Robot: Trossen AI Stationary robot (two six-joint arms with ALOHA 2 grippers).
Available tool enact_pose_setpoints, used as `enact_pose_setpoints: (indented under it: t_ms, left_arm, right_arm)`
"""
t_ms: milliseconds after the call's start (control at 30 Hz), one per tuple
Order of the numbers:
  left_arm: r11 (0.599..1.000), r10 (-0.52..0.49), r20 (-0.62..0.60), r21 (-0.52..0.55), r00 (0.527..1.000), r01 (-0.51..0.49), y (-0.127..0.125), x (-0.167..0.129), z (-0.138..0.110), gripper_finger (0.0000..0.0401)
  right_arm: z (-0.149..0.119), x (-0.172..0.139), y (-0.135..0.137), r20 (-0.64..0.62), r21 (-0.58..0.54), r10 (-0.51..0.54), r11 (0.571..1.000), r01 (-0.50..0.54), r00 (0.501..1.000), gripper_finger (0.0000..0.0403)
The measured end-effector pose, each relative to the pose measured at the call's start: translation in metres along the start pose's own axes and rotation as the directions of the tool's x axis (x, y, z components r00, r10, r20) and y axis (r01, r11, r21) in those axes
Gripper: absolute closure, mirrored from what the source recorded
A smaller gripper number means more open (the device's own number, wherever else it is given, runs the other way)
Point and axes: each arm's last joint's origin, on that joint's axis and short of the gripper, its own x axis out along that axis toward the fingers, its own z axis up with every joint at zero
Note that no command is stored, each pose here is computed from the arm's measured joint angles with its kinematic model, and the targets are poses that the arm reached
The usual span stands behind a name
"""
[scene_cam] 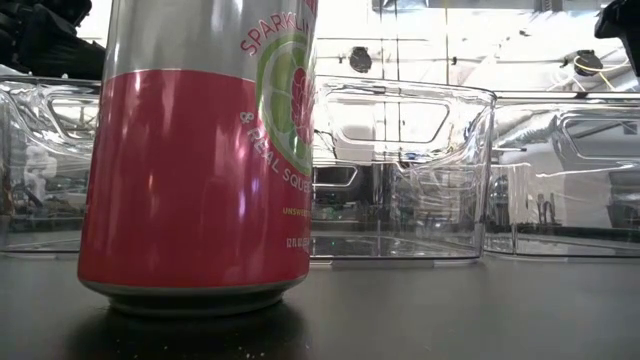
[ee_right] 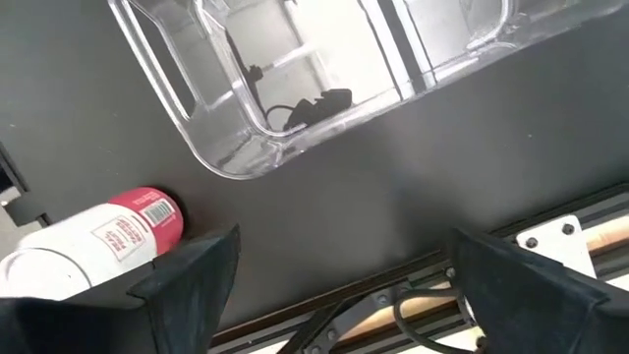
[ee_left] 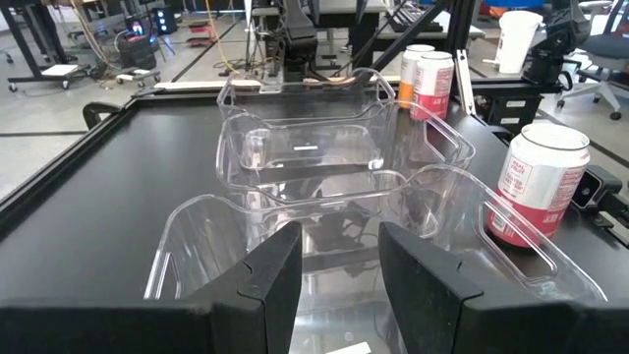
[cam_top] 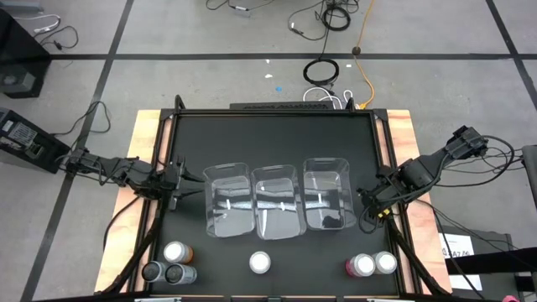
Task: Sort soda cans
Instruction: Put the right orange soda can into the right transparent bin
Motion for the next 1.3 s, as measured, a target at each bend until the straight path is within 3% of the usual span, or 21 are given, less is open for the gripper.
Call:
enact_pose_setpoints:
  t_ms: [233, 400, 600, 900, 1100, 1300]
  left_arm:
    - [1.0, 0.0, 0.0, 0.0, 1.0, 0.0, 0.0, 0.0, 0.0, 0.0253]
    - [1.0, 0.0, 0.0, 0.0, 1.0, 0.0, 0.0, 0.0, 0.0, 0.0253]
    - [1.0, 0.0, 0.0, 0.0, 1.0, 0.0, 0.0, 0.0, 0.0, 0.0253]
    - [1.0, 0.0, 0.0, -0.003, 1.0, 0.0, 0.0, 0.0, 0.0, 0.0253]
    - [1.0, 0.0, 0.0, -0.025, 1.0, 0.0, 0.0, 0.0, 0.0, 0.0253]
    - [1.0, 0.0, -0.003, -0.025, 1.0, 0.0, 0.0, 0.0, 0.0, 0.0253]
  right_arm:
    - [-0.001, 0.0, -0.001, -0.006, 0.016, -0.008, 1.0, 0.008, 1.0, 0.0045]
    - [0.004, 0.0, 0.005, 0.035, 0.108, 0.057, 0.992, -0.06, 0.998, 0.0045]
    - [0.007, -0.001, 0.012, 0.063, 0.116, 0.128, 0.984, -0.135, 0.99, 0.0046]
    - [0.0, 0.007, 0.026, 0.012, 0.013, 0.103, 0.995, -0.103, 0.995, 0.0046]
    - [-0.019, 0.01, 0.038, -0.071, -0.011, 0.083, 0.996, -0.084, 0.994, 0.0046]
    - [-0.042, -0.011, 0.049, -0.114, -0.022, 0.048, 0.998, -0.051, 0.992, 0.0046]
